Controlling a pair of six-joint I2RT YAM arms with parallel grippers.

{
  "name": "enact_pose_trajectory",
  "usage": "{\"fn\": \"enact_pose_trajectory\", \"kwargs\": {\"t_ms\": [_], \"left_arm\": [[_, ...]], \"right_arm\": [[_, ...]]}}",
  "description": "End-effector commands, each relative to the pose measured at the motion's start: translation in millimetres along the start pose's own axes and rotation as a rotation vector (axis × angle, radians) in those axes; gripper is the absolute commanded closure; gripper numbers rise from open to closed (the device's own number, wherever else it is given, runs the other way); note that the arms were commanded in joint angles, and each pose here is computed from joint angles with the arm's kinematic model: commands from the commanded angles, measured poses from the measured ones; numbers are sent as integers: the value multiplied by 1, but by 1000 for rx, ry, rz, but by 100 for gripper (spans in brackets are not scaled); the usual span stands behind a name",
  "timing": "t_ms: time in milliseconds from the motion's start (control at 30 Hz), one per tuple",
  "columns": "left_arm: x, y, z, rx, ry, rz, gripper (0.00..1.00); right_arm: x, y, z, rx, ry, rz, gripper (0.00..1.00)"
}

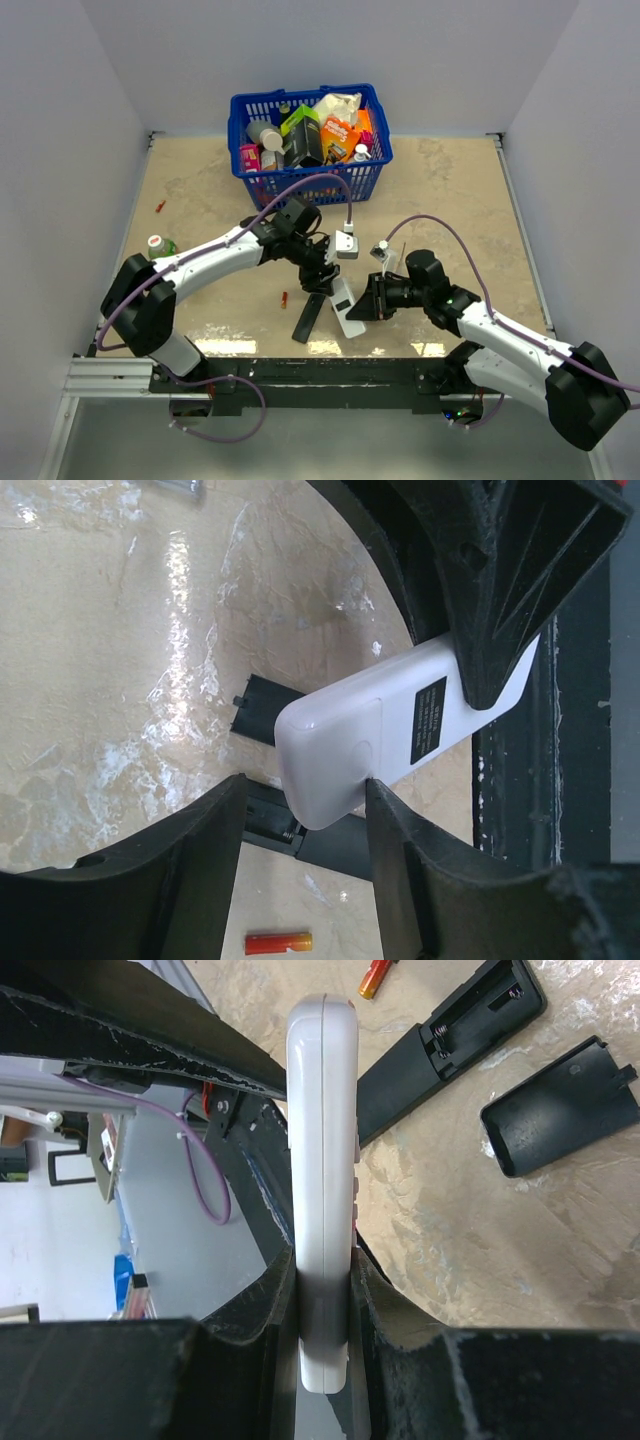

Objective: Unload the batteries from the remote control

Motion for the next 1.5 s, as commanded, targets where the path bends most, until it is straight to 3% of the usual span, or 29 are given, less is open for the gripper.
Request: {"fn": "enact_pose_trajectory", "kwargs": {"t_ms": [0,300,567,667,800,900,1167,1367,1467], "left_arm": [[-22,-3,-3,59,-53,43,44],[-19,-2,-1,63,-31,14,39],[-23,2,-1,54,-38,6,41],[-22,4,2,54,-23,-2,48],[-20,11,4,51,3,-16,66],[-18,15,4,46,24,-31,72],[-23,28,-3,-3,1,-50,71],[-19,28,-3,-6,2,-71,85],[-16,27,-2,-13,-3,-91,87]], "right_arm": [[-15,14,-1,-66,-54,-98,100],[-14,12,-2,-57,-52,-102,100],[-13,13,-2,-60,-50,-105,100],[-12,13,-3,-61,-50,-104,100],[-8,11,-3,-60,-41,-98,100],[-4,9,-2,-56,-35,-89,100],[0,5,-4,-36,-42,-72,100],[-9,-7,-5,75,-84,-23,100],[-14,-13,-6,124,-120,12,100]]}}
Point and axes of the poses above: each gripper's point midway between its finger pads, its own z axis out along the fingers, its own y axis along the line the jaws close on, x = y × z, the point moved 2 cm from there along -z, back along the fingers, and after that the axes turned 8 degrees about -z, right-handed, at the moved point
